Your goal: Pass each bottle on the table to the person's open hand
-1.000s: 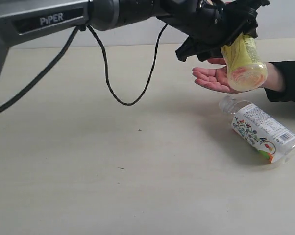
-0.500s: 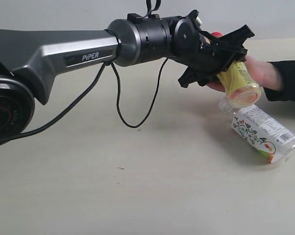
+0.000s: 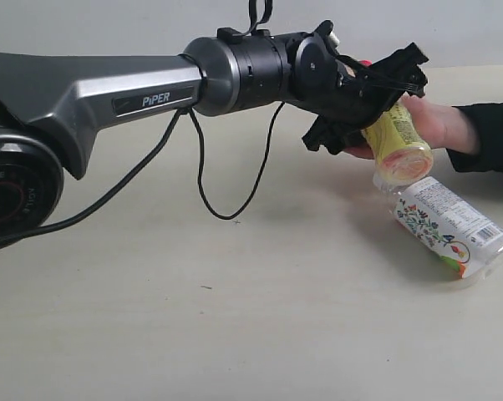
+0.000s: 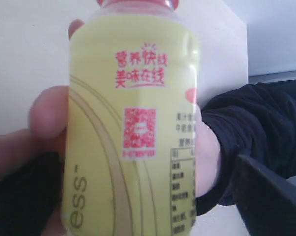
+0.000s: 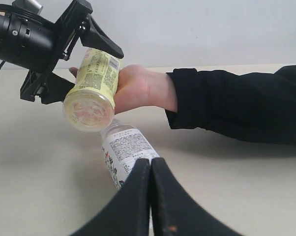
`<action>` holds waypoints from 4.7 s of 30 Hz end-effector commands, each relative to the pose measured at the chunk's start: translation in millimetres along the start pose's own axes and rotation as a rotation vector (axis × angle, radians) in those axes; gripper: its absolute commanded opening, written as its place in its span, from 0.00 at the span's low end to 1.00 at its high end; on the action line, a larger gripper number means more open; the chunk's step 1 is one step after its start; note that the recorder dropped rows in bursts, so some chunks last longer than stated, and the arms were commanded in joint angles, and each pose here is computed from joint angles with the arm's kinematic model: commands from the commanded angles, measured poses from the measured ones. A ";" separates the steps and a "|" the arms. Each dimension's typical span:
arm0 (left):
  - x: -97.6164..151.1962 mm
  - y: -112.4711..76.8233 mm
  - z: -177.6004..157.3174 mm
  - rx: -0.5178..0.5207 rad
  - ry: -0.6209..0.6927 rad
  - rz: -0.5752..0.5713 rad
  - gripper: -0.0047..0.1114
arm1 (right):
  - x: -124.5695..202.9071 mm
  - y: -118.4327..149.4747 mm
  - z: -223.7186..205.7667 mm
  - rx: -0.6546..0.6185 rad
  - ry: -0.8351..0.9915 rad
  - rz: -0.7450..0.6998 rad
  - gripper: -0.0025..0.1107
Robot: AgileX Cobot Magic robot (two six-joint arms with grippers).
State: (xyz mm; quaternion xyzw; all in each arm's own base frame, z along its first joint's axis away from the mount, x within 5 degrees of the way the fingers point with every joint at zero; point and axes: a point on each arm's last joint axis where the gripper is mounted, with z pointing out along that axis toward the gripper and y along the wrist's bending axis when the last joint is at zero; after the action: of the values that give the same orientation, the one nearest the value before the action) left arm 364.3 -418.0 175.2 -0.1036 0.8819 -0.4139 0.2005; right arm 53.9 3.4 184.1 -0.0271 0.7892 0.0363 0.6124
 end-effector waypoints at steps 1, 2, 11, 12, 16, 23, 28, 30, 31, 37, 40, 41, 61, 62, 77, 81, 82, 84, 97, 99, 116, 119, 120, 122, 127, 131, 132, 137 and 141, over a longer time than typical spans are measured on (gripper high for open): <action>-1.6 -0.2 -1.4 -0.006 0.005 0.017 0.83 | 0.5 0.4 0.0 -0.006 -0.009 0.000 0.02; -1.7 -0.8 -2.1 -0.006 0.007 0.018 0.83 | 0.5 0.4 0.0 -0.006 -0.009 0.000 0.02; -5.4 -21.0 -24.7 0.012 0.021 0.091 0.83 | 0.5 0.4 0.0 -0.006 -0.009 0.000 0.02; -6.1 -25.3 -29.9 0.015 0.025 0.109 0.83 | 0.5 0.4 0.0 -0.006 -0.009 0.000 0.02; -7.7 -37.0 -44.7 0.026 0.036 0.167 0.83 | 0.5 0.4 0.0 -0.006 -0.009 0.000 0.02; -8.7 -52.9 -68.7 0.030 0.065 0.241 0.83 | 0.5 0.4 0.0 -0.006 -0.009 0.000 0.02; -8.2 -63.4 -86.6 0.036 0.093 0.359 0.83 | 0.5 0.4 0.0 -0.006 -0.009 0.000 0.02; -6.8 -67.2 -94.6 0.039 0.117 0.450 0.83 | 0.5 0.4 0.0 -0.006 -0.009 0.000 0.02; -5.8 -67.5 -96.8 0.036 0.132 0.482 0.83 | 0.5 0.4 0.0 -0.006 -0.009 0.000 0.02; 0.2 -72.0 -117.7 0.023 0.233 0.727 0.83 | 0.5 0.4 0.0 -0.006 -0.009 0.000 0.02; 3.1 -71.4 -123.8 0.017 0.283 0.819 0.83 | 0.5 0.4 0.0 -0.006 -0.009 0.000 0.02; 3.8 -71.1 -125.1 0.017 0.295 0.842 0.83 | 0.5 0.4 0.0 -0.006 -0.009 0.000 0.02; 15.8 -59.1 -128.0 0.049 0.427 1.003 0.06 | 0.5 0.4 0.0 -0.006 -0.009 0.000 0.02; 19.1 -56.7 -128.7 0.070 0.443 1.012 0.06 | 0.5 0.4 0.0 -0.006 -0.009 0.000 0.02; 29.3 23.4 -222.5 0.117 0.169 0.980 0.06 | 0.5 0.4 0.0 -0.006 -0.009 0.000 0.02; 36.0 55.0 -261.1 0.072 0.029 0.992 0.06 | 0.5 0.4 0.0 -0.006 -0.009 0.000 0.02; 39.7 64.8 -271.7 0.050 -0.010 0.986 0.06 | 0.5 0.4 0.0 -0.006 -0.009 0.000 0.02; 44.9 77.4 -284.7 0.014 -0.061 0.973 0.06 | 0.5 0.4 0.0 -0.006 -0.009 0.000 0.02; 63.0 133.8 -346.9 -0.132 -0.393 0.844 0.06 | 0.5 0.4 0.0 -0.006 -0.009 0.000 0.02; 64.9 138.8 -349.2 -0.143 -0.404 0.842 0.06 | 0.5 0.4 0.0 -0.006 -0.009 0.000 0.02; 69.2 147.2 -346.7 -0.154 -0.380 0.812 0.06 | -41.0 8.8 -10.9 -0.066 -0.492 -0.145 0.02; 69.2 147.2 -346.7 -0.154 -0.380 0.812 0.06 | -46.1 9.9 -13.9 -0.101 -0.552 -0.053 0.02; 69.2 147.2 -346.7 -0.154 -0.380 0.812 0.06 | -46.5 9.7 -14.1 -0.115 -0.555 -0.002 0.02; 69.2 147.2 -346.7 -0.154 -0.380 0.812 0.06 | -46.7 9.4 -14.2 -0.145 -0.549 0.119 0.02; 69.2 147.2 -346.7 -0.155 -0.380 0.814 0.06 | -52.5 8.0 -18.0 -0.203 -0.611 0.328 0.02; 69.2 147.2 -346.7 -0.155 -0.380 0.814 0.06 | -79.9 8.0 -31.6 -0.200 -0.684 0.293 0.02; 69.2 147.2 -346.7 -0.155 -0.380 0.814 0.06 | -88.8 8.1 -32.9 -0.198 -0.678 0.293 0.02; 69.2 147.2 -346.7 -0.155 -0.380 0.814 0.06 | -135.1 9.6 -16.6 -0.149 -0.495 0.286 0.02; 69.2 147.2 -346.7 -0.155 -0.380 0.814 0.06 | -178.2 11.8 18.7 -0.092 -0.294 0.234 0.02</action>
State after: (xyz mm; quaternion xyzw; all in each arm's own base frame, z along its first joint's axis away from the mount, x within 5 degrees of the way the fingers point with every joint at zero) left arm 147.7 -111.2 243.3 0.1652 0.8271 -0.2097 0.4946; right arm 85.3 12.8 339.6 0.0527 0.6230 0.1803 0.7593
